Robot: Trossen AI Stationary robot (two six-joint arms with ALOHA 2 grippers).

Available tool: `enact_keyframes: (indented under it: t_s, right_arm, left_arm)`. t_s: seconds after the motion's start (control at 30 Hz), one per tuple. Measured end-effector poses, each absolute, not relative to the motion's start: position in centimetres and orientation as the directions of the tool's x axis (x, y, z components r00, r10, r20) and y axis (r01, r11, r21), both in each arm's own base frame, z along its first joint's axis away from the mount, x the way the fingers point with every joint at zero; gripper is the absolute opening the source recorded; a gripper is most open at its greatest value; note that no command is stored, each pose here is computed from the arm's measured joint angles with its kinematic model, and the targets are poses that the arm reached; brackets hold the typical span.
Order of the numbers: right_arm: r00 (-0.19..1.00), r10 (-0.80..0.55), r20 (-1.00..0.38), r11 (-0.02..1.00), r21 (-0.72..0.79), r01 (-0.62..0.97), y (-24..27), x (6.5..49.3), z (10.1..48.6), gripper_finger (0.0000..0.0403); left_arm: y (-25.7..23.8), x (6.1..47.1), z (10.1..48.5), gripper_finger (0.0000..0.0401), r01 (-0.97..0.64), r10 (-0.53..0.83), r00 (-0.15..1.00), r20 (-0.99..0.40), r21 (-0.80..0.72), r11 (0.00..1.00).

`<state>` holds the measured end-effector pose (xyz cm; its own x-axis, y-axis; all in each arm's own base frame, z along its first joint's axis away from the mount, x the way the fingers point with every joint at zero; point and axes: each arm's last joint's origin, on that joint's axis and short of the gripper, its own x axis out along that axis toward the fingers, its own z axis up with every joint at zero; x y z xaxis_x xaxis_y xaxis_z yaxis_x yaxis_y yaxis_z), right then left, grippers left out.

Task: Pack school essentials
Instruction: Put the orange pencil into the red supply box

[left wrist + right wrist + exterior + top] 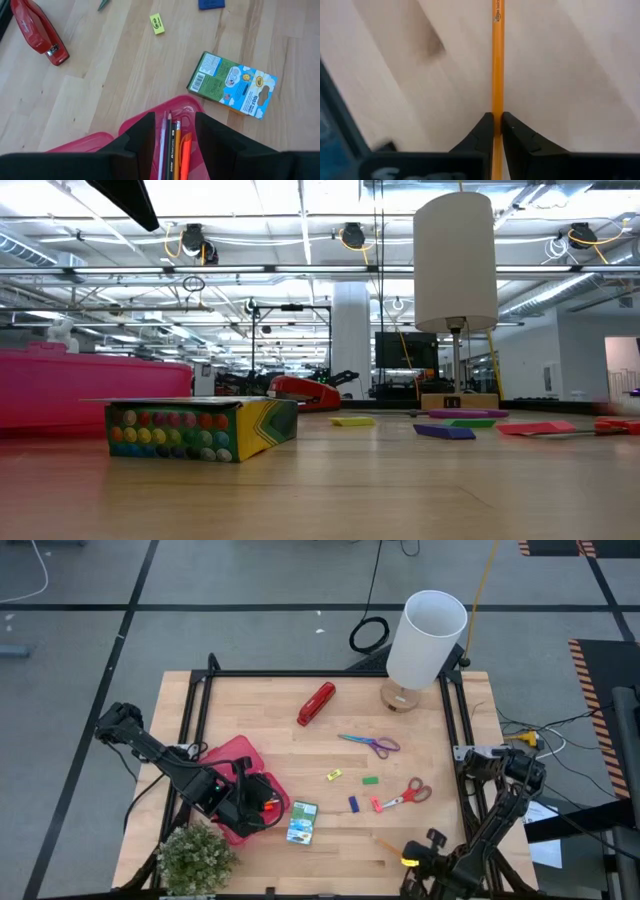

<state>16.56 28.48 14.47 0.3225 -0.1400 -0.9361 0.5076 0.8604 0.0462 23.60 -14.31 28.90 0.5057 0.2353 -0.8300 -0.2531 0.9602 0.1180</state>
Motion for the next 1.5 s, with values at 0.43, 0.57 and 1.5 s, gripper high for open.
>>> enact_keyframes:
  t_s: [0.43,0.57,1.5]
  right_arm:
    - [0.471,-0.164,-0.867,0.91,0.052,0.412,27.5,19.0,15.7,0.0019]
    - [0.553,-0.168,-0.816,0.935,0.045,0.351,26.9,20.5,16.8,0.0019]
    - [0.849,-0.16,-0.504,0.987,-0.109,0.121,21.6,27.5,16.0,0.0019]
  left_arm:
    - [-14.6,24.1,29.1,0.0143,-0.199,0.21,0.548,-0.81,0.117,0.973]
    - [-15.1,24.7,29.4,0.0143,-0.128,0.165,0.613,-0.773,0.109,0.986]
    - [-14.3,23.9,28.4,0.0241,-0.157,0.371,0.589,-0.718,0.349,0.924]
